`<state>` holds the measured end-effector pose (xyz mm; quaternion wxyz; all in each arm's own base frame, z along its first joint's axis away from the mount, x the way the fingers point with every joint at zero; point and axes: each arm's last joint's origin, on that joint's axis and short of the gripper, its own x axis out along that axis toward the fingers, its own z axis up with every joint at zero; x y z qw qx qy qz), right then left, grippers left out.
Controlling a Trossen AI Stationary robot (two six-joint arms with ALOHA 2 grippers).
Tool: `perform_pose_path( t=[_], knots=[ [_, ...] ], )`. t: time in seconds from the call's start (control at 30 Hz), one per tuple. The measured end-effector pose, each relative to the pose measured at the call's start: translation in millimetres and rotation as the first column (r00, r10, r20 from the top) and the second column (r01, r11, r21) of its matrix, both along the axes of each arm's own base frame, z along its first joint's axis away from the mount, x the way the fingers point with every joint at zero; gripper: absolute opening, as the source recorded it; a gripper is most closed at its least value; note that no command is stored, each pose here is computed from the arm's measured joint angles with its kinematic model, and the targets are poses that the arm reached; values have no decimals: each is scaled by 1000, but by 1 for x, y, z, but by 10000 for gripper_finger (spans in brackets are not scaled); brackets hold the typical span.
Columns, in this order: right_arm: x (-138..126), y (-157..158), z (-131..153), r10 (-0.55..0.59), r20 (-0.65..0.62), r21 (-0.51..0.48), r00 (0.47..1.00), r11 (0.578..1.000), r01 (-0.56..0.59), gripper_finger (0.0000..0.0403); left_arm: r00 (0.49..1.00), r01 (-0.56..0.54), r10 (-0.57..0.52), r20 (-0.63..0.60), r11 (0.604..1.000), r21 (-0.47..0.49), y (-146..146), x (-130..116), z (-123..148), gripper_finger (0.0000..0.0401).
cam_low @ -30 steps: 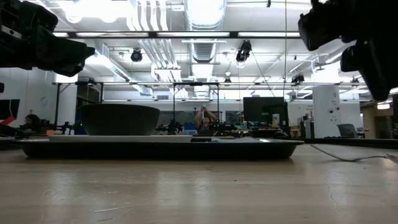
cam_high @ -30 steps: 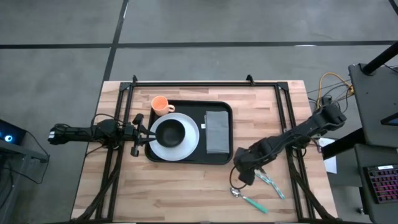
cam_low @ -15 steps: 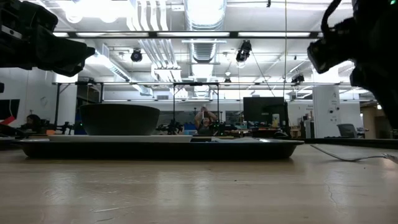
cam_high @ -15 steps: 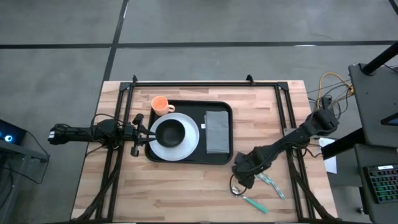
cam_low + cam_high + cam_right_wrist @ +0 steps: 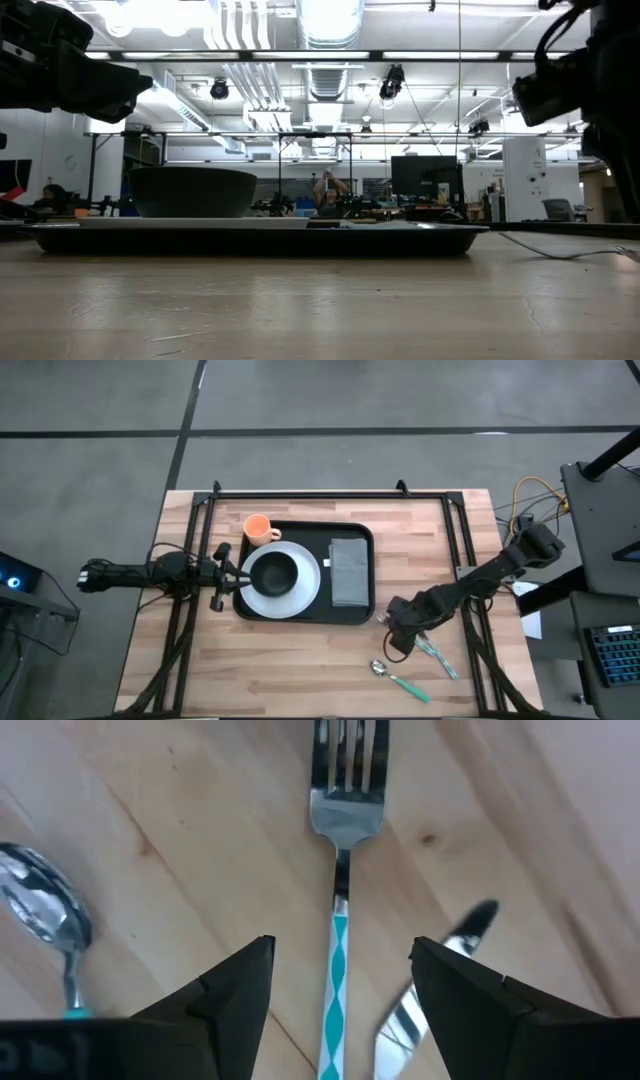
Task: Set up tray
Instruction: Put the white and blue fork on the gray napkin
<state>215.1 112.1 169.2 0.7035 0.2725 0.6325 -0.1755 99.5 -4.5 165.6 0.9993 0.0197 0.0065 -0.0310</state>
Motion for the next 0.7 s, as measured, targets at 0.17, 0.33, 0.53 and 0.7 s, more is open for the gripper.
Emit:
perform_pose_path(
  t=[0.17, 0.33, 0.53, 0.7],
  knots=[
    [-3, -1, -11, -19, -4, 10, 1000, 1000, 19, 226, 1000, 0, 0, 0, 1000, 0, 0, 0, 0, 64],
    [-2, 3, -16, -3, -6, 9, 1000, 1000, 3, 226, 1000, 0, 0, 0, 1000, 0, 0, 0, 0, 64],
    [0, 7, -28, 34, -43, -15, 999, 999, -35, 226, 1000, 0, 0, -7, 1000, 0, 0, 0, -1, 64],
    [2, 8, -34, 52, -59, -22, 997, 998, -53, 218, 1000, 0, 0, -7, 1000, 1, 0, 0, -1, 64]
  ],
)
